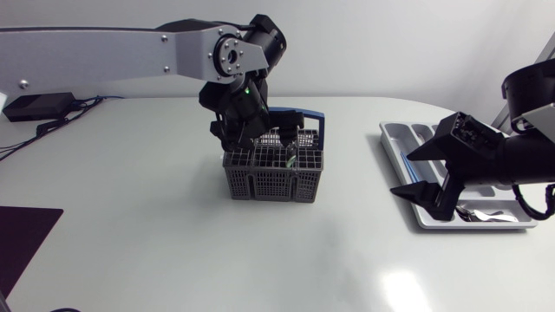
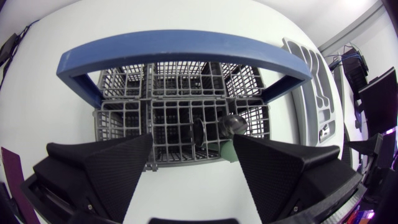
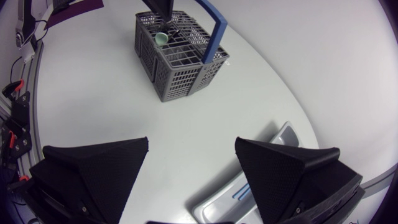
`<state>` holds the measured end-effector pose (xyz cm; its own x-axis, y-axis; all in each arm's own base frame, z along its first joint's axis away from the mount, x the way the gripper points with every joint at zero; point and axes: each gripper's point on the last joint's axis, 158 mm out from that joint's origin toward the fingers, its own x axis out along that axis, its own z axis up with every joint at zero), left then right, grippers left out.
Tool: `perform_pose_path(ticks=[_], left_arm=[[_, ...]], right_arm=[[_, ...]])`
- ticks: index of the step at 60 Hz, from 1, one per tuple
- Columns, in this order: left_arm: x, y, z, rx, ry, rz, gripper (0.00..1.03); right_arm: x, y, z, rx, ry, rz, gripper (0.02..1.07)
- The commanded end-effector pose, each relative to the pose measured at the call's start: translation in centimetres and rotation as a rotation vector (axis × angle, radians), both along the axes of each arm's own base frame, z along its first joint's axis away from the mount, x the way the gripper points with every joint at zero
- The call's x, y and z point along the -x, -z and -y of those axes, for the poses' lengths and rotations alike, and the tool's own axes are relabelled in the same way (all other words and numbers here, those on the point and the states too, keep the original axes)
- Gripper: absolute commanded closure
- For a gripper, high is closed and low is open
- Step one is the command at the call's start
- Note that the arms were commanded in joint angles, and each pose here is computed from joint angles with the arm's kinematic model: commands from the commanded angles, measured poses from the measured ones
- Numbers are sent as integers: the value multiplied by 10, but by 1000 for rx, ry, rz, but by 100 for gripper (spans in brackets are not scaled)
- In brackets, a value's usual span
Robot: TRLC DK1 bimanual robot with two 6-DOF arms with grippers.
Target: Unload the cutlery basket into the drawer organizer.
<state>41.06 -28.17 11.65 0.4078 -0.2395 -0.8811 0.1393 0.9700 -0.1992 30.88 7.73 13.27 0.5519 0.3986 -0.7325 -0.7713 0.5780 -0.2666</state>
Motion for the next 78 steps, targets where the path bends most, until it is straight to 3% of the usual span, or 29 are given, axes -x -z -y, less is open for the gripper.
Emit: perform_pose_path(ticks=[1, 36, 41, 51, 54, 78], left_arm=[[-14, 2, -1, -1, 16, 14, 16], [-12, 18, 6, 30, 118, -32, 32], [-12, 18, 6, 30, 119, -30, 39], [-10, 18, 5, 26, 123, -37, 39], [-9, 18, 6, 24, 126, -40, 44], [-6, 21, 16, 17, 149, -46, 49]], right_arm=[[10, 12, -11, -35, 9, -47, 7], [22, 27, -45, -56, -41, -83, 7], [23, 28, -46, -54, -43, -85, 7], [24, 30, -47, -52, -48, -88, 7], [24, 31, -47, -48, -46, -88, 7], [25, 34, -48, -39, -48, -85, 7]])
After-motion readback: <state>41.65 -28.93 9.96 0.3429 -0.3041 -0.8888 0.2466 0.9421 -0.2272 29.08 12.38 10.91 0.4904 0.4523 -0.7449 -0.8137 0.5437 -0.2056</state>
